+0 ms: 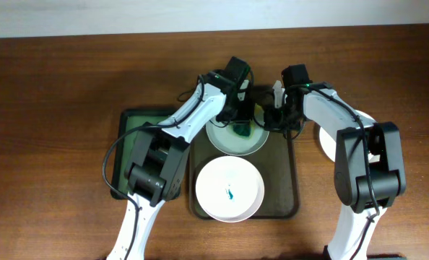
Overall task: Clean dirty plates on tray and stack at the side
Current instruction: 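Scrub the pale green plate with the sponge while the right gripper holds it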
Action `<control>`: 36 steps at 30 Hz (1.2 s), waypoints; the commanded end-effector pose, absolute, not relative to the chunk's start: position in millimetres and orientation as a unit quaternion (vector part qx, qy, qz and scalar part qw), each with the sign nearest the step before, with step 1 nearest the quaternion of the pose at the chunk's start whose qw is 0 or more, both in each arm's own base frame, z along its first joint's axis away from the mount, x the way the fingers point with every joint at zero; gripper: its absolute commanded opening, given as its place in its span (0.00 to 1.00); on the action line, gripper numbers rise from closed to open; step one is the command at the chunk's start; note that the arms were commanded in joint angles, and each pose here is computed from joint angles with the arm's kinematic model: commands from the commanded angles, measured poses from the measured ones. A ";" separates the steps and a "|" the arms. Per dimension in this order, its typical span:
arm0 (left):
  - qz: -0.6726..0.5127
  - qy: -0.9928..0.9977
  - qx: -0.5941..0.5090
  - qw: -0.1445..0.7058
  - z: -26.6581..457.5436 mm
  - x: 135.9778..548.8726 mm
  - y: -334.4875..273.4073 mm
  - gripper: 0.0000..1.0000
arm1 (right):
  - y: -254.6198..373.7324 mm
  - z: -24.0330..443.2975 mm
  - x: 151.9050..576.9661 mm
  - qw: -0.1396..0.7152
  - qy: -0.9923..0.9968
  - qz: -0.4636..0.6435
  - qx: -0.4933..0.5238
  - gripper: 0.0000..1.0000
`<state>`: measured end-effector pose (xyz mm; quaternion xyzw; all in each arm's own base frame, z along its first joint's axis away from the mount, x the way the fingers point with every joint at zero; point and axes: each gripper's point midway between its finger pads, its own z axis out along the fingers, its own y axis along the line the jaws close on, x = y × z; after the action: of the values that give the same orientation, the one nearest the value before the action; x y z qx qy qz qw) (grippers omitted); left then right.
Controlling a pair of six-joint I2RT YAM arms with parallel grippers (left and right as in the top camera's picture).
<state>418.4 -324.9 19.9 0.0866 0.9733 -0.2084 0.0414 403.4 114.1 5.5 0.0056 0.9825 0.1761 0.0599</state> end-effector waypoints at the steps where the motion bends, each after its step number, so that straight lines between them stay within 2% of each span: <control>1: -0.152 0.981 0.103 0.060 38.9 437.9 -295.5 0.38 | 112.4 -2.8 401.3 0.053 0.986 0.161 -0.001 0.04; 2: -0.145 0.982 0.105 0.062 40.7 438.4 -293.6 0.51 | 112.4 -2.7 401.7 0.054 0.985 0.161 -0.001 0.04; 3: -0.143 0.982 0.106 0.060 40.4 437.6 -292.7 0.57 | 112.4 -2.8 401.6 0.054 0.985 0.161 -0.001 0.04; 8: -0.153 0.978 0.119 0.074 49.8 442.5 -299.0 0.47 | 112.4 -2.7 401.9 0.054 0.985 0.161 -0.001 0.04; 14: -0.142 0.967 0.206 0.053 16.4 416.3 -332.2 0.45 | 112.5 -2.7 402.0 0.054 0.985 0.161 -0.001 0.04; 15: -0.139 0.966 0.212 0.047 10.0 413.3 -333.7 0.39 | 112.5 -2.7 402.0 0.054 0.985 0.161 -0.001 0.04; 16: -0.135 0.967 0.212 0.049 8.7 414.9 -331.4 0.04 | 112.5 -2.7 402.0 0.054 0.985 0.161 -0.001 0.04; 17: -0.132 0.967 0.210 0.050 8.5 416.3 -329.6 0.00 | 112.4 -2.7 401.9 0.054 0.985 0.161 -0.001 0.04; 22: -0.033 0.982 0.177 0.063 30.9 433.8 -283.4 0.00 | 112.4 -2.7 401.9 0.054 0.985 0.161 -0.001 0.04; 23: -0.031 0.983 0.170 0.060 35.0 436.2 -275.6 0.03 | 112.4 -2.7 401.9 0.054 0.985 0.161 -0.001 0.04; 24: -0.035 0.984 0.167 0.055 35.2 435.8 -273.5 0.28 | 112.3 -2.7 401.9 0.054 0.985 0.161 -0.001 0.04; 25: -0.049 0.984 0.167 0.047 35.3 432.3 -277.0 0.41 | 112.4 -2.7 401.8 0.054 0.985 0.161 -0.001 0.04; 26: -0.062 0.983 0.167 0.043 36.4 430.5 -280.9 0.44 | 112.4 -2.7 401.8 0.054 0.985 0.161 -0.001 0.04; 29: -0.090 0.981 0.168 0.040 42.9 429.9 -289.2 0.46 | 112.3 -2.7 401.8 0.054 0.985 0.161 -0.001 0.04; 30: -0.091 0.981 0.168 0.041 43.0 430.2 -289.1 0.45 | 112.4 -2.7 401.8 0.054 0.985 0.161 -0.001 0.04; 31: -0.091 0.980 0.171 0.041 43.1 430.4 -289.1 0.36 | 112.4 -2.7 401.9 0.054 0.985 0.161 -0.001 0.04; 32: -0.089 0.977 0.188 0.046 43.1 431.7 -289.3 0.14 | 112.4 -2.7 401.9 0.054 0.985 0.161 -0.001 0.04; 33: -0.088 0.975 0.197 0.047 43.2 431.4 -290.2 0.08 | 112.4 -2.7 401.9 0.054 0.985 0.161 -0.001 0.04; 36: -0.035 0.979 0.196 0.040 20.1 432.5 -273.5 0.08 | 112.4 -2.7 401.9 0.054 0.985 0.161 -0.001 0.04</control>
<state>430.4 -281.7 39.3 0.1842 0.9795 -0.0679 0.0442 403.9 114.2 5.6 0.0050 0.9824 0.1762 0.0610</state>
